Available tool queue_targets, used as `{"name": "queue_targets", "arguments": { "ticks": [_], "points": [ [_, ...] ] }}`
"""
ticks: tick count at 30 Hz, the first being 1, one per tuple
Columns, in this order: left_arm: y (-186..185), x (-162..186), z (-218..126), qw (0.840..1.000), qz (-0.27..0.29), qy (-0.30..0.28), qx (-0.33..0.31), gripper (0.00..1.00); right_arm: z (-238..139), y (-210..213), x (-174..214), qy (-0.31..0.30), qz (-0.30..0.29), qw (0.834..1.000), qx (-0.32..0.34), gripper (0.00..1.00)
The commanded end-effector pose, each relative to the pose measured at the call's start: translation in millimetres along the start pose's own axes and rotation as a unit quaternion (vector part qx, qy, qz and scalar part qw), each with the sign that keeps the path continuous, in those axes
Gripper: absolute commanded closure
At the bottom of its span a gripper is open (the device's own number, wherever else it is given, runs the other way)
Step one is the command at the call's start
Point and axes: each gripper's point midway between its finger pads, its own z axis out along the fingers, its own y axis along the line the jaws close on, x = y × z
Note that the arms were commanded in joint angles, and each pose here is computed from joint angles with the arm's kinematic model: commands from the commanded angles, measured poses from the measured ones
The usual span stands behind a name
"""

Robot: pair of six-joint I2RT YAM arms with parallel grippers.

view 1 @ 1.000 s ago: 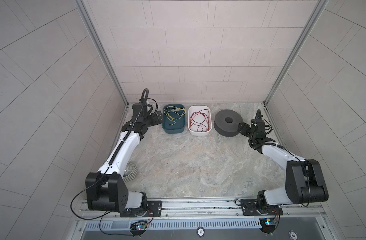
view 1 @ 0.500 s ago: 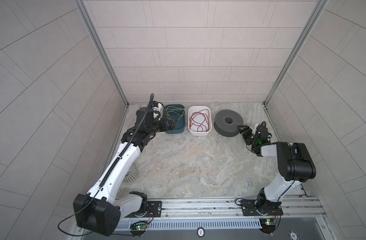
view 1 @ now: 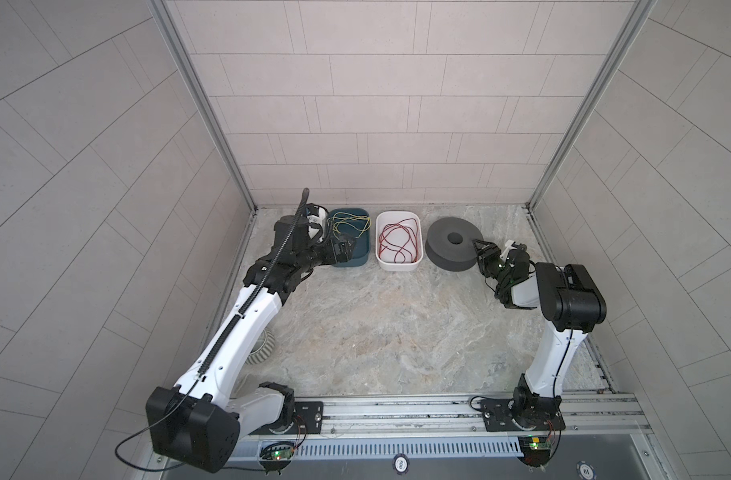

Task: Wrap the cables
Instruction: 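Reach the right gripper to the grey spool while the left arm rises over the tubs, then grasp the grey spool with the right gripper and stand it upright on its rim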

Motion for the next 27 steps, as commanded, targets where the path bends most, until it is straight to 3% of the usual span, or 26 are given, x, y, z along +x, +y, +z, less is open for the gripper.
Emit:
{"name": "queue_targets", "arguments": {
  "ticks": [1, 15, 25, 27],
  "points": [
    [-3.2, 1.7, -2.3, 1.0, 0.005, -0.001, 0.006, 0.0, 0.8, 24.7, -7.6, -0.01, -0.004, 0.999, -0.038, 0.37],
    [-3.8, 5.5, 0.6, 1.0, 0.006, 0.005, 0.007, 0.01, 21.7, 11.2, -3.8, 0.003, -0.011, 1.0, -0.027, 0.57],
    [-3.0, 7.4, 3.4, 1.0, 0.0, 0.01, 0.008, 0.01, 22.6, 6.0, -1.6, 0.005, -0.01, 0.999, -0.031, 0.81],
    [-3.3, 6.8, 2.8, 1.0, -0.001, 0.009, 0.008, 0.01, 20.3, 10.4, -2.2, 0.003, -0.015, 0.999, -0.033, 0.91]
  ]
}}
